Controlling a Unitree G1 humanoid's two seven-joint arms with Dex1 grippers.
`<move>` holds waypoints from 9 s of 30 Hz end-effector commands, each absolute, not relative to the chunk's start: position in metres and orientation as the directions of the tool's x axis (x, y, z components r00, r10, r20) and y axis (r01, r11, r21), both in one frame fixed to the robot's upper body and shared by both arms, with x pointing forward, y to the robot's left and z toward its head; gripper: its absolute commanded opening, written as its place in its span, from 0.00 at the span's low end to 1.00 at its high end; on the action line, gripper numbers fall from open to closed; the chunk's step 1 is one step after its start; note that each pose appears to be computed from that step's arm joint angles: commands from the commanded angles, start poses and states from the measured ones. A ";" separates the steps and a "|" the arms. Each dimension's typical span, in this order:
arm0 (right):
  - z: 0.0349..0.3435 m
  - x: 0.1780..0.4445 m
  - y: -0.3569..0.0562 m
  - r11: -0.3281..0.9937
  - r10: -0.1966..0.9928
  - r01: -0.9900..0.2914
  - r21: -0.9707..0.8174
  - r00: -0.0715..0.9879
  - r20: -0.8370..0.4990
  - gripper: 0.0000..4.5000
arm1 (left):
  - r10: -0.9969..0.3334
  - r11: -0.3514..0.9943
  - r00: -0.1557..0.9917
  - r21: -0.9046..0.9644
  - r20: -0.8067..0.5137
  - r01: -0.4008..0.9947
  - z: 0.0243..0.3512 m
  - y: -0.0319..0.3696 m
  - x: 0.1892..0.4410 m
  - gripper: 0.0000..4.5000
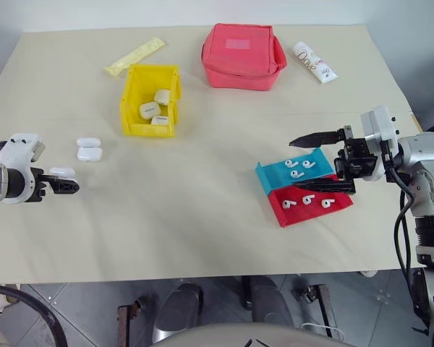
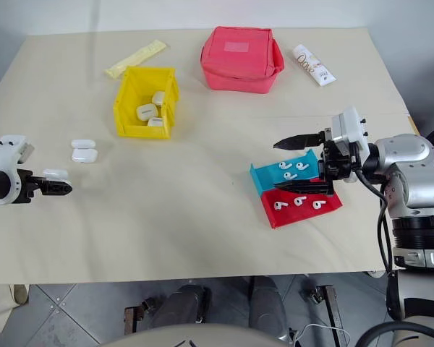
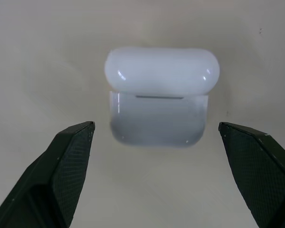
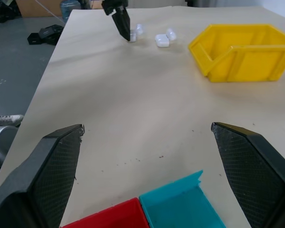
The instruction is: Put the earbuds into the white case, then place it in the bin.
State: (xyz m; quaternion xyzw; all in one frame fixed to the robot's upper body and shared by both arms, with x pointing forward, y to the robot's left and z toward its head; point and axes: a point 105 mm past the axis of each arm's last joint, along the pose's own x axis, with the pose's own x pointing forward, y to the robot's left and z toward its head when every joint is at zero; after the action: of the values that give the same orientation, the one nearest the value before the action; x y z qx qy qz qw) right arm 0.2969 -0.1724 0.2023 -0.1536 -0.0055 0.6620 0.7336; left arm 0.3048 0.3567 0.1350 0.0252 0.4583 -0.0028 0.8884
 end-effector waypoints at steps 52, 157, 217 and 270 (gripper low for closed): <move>0.177 0.235 -0.254 0.605 0.729 -0.787 -0.125 0.610 -0.310 1.00 | -0.932 0.313 0.240 0.270 0.271 0.911 0.147 0.103 0.298 0.62; 0.129 0.294 -0.244 -0.004 0.295 -0.954 -0.299 0.284 -0.912 0.28 | -0.916 0.262 0.163 0.240 0.366 0.935 0.150 0.052 0.231 0.62; 0.193 0.262 -0.096 0.384 0.918 -0.919 -0.095 0.369 0.144 0.12 | -0.904 -0.082 -0.193 0.288 0.382 0.954 0.179 0.023 0.280 0.62; 0.221 0.270 -0.125 0.391 0.906 -0.875 -0.285 0.421 -0.049 0.99 | -0.916 -0.036 -0.139 0.267 0.375 0.963 0.164 0.020 0.300 0.62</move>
State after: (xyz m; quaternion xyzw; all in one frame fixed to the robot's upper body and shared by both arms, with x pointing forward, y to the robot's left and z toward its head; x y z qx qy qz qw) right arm 0.2751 -0.1316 0.2115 -0.1246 -0.0362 0.5244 0.8415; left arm 0.3043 0.0217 0.1521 -0.0571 -0.2073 -0.7136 0.6667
